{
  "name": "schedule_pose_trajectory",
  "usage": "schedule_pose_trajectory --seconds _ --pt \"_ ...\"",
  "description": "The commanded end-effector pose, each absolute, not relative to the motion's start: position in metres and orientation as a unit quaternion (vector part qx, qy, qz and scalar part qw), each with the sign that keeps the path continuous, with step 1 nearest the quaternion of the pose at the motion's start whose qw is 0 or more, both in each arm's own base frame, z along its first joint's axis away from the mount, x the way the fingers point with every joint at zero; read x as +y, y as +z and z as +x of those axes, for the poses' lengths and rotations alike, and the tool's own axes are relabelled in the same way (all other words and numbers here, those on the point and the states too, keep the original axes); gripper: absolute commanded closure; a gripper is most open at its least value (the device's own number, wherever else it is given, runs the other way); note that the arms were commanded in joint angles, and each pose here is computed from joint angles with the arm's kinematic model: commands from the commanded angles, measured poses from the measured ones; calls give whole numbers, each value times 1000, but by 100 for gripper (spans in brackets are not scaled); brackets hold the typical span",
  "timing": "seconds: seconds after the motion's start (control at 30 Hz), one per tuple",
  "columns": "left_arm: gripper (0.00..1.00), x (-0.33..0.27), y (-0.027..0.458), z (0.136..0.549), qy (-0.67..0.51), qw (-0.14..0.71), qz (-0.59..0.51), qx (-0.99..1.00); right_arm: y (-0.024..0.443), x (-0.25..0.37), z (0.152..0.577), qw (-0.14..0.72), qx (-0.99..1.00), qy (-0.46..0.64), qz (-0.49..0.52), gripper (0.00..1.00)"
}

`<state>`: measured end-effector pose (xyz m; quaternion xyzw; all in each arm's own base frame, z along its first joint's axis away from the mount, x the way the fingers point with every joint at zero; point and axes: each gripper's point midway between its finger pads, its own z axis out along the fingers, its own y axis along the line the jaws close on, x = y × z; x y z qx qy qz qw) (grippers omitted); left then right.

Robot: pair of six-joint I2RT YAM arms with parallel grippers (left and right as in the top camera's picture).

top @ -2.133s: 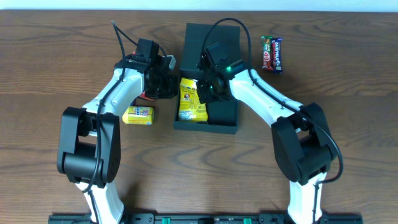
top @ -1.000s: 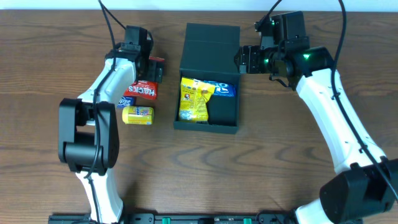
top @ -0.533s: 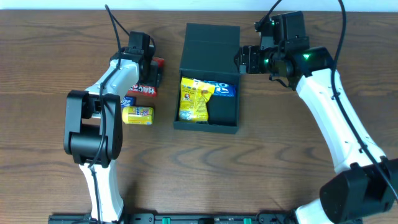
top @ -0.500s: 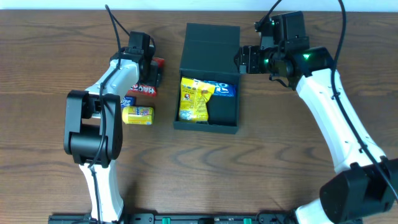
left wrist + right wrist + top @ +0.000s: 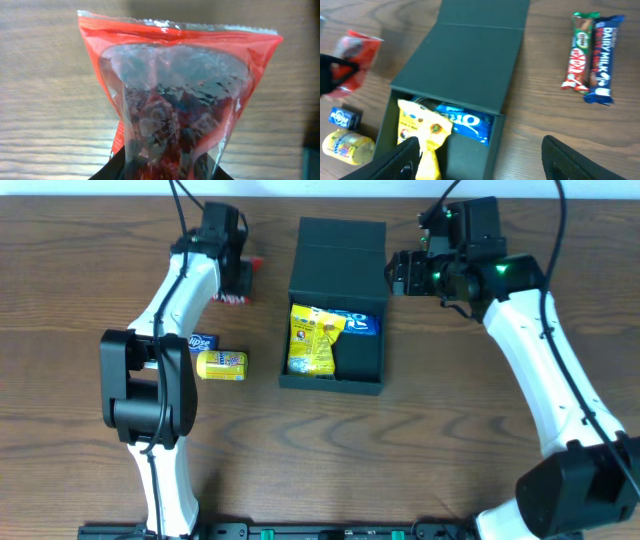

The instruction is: Pack container

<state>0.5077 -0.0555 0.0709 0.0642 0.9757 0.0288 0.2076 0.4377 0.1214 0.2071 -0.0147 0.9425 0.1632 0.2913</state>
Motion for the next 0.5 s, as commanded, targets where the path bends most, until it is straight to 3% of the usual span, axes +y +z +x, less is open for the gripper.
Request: schedule_pose_trajectory --seconds 0.0,0.3,0.47 --pt "72 -55 119 520 28 246 55 967 210 103 442 297 942 153 1 23" --pt "73 -112 201 487 -2 293 83 952 230 36 447 331 932 132 68 21" --pt "72 -168 199 450 -39 259 56 963 232 6 448 336 929 121 99 21"
